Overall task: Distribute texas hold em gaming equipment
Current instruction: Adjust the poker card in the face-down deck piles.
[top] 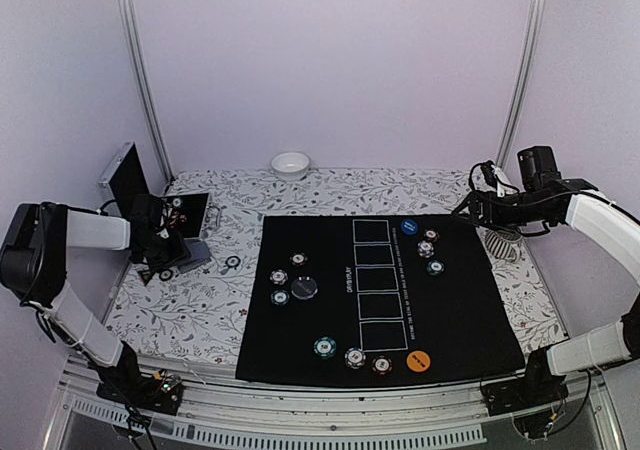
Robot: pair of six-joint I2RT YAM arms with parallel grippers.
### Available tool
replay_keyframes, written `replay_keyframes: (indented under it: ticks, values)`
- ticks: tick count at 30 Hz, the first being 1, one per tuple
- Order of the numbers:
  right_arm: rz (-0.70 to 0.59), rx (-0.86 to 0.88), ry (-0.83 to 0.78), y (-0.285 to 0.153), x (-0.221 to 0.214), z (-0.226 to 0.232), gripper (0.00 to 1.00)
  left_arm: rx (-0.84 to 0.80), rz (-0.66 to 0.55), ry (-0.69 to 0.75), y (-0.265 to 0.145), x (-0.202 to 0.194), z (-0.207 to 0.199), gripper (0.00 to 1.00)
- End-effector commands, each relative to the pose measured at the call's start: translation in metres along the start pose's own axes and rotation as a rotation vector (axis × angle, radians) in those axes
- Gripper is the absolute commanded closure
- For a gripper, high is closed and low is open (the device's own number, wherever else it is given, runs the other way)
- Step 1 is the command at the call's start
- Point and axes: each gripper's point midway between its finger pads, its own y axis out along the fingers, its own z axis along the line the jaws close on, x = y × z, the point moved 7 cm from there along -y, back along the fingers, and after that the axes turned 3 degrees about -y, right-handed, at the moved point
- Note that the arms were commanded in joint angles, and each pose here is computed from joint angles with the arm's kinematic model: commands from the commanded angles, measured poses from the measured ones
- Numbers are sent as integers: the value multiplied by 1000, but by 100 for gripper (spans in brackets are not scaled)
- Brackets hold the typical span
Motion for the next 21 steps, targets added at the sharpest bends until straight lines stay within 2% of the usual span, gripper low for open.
replay_keyframes:
  ticks: [1,12,21]
  values:
    - [-1,8,-16,3,-1,0,1,-7,10,20,-4,-8,-8,46]
    - [-2,9,-17,3,-1,1,1,-1,7,33,-11,-12,-12,43]
    - [-5,13,-19,2,-1,2,1,48,-55,76,-35,1,-11,32]
